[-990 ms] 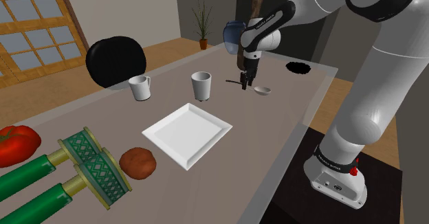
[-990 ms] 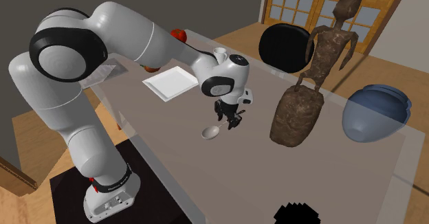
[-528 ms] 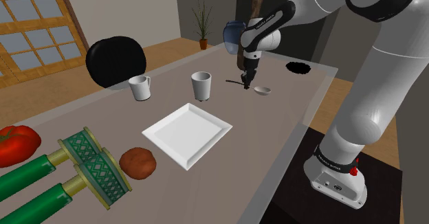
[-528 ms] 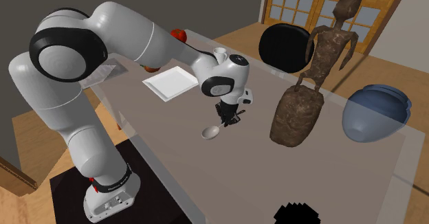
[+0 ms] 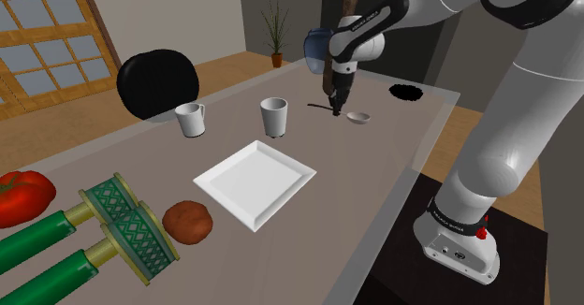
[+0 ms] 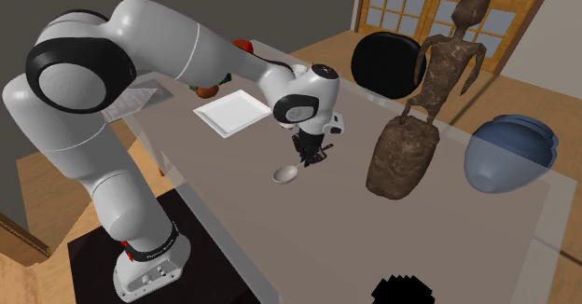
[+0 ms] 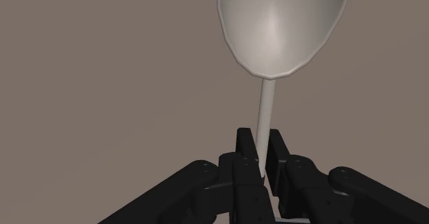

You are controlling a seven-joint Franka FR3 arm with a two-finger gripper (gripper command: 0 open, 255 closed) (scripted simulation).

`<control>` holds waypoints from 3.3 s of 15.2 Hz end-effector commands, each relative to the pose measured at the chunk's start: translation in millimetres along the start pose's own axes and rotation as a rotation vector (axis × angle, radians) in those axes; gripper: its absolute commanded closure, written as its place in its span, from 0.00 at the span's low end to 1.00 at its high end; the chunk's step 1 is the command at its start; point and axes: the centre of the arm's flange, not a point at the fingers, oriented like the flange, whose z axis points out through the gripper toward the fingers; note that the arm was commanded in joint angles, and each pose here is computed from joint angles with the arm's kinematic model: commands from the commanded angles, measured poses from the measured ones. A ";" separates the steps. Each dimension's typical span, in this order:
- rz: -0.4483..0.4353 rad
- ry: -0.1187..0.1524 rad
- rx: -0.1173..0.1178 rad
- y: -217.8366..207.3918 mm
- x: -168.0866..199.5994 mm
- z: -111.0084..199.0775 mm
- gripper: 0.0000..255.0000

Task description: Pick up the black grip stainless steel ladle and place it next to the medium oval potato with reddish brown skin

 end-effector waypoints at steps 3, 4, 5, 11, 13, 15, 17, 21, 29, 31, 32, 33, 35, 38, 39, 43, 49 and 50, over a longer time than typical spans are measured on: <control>0.000 0.000 0.000 -1.8 -0.7 -21.1 1.00; 0.000 0.000 0.000 -2.4 -0.8 -26.4 1.00; 0.000 0.000 0.000 -2.9 -0.9 -31.6 1.00; 0.000 0.000 0.000 -6.5 -1.7 -63.1 1.00; 0.000 0.000 0.000 -7.7 -2.0 -73.6 1.00; 0.000 0.000 0.000 -8.9 -2.3 -84.0 1.00; 0.000 0.000 0.000 -10.1 -2.5 -94.5 1.00; 0.000 0.000 0.000 -12.5 -3.1 -115.5 1.00; 0.000 0.000 0.000 -100.2 -30.6 -106.3 1.00; 0.000 0.000 0.000 -125.2 -38.4 -103.3 1.00; 0.000 0.000 0.000 -137.8 -42.4 -101.7 1.00; 0.000 0.000 0.000 -150.3 -46.3 -100.2 1.00; 0.000 0.000 0.000 -175.3 -54.2 -97.2 1.00; 0.000 0.000 0.000 -212.8 -65.9 -92.7 1.00; 0.000 0.000 0.000 -225.3 -69.9 -91.2 1.00; 0.000 0.000 0.000 -275.4 -85.6 -85.2 1.00; 0.000 0.000 0.000 -350.5 -109.1 -76.1 1.00; 0.000 0.000 0.000 -363.0 -113.1 -74.6 1.00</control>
